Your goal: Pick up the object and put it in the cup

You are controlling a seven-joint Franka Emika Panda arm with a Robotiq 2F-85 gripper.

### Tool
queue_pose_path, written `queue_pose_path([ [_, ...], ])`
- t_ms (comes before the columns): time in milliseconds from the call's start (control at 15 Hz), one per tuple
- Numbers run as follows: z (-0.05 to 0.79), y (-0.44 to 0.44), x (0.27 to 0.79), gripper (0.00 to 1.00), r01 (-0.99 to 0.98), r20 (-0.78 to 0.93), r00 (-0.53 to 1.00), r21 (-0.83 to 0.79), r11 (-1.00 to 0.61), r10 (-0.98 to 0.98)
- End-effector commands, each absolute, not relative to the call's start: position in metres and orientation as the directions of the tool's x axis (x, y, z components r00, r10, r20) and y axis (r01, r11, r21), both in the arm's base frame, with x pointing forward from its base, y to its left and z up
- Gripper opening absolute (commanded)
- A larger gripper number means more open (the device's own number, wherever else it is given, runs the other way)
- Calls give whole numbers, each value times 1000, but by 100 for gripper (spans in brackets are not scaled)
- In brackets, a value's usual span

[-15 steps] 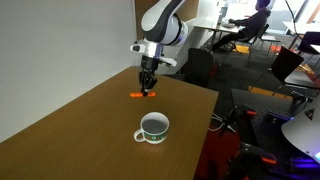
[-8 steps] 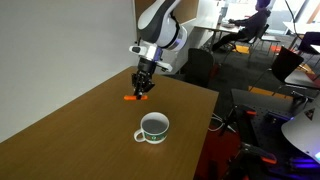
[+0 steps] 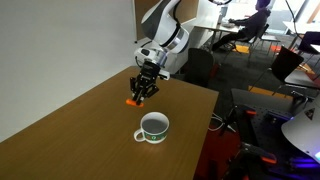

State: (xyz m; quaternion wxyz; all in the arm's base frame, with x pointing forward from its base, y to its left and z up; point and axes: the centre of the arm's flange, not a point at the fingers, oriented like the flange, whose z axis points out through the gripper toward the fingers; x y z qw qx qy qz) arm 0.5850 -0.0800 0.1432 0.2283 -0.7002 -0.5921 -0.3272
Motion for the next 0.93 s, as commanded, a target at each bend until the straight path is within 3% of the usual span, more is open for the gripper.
queue_pose_path([
  [0,139,-92,573,5,993,799,-8,75,-88,601],
  [867,117,-75,581,5,988,861,-54,-26,151,505],
])
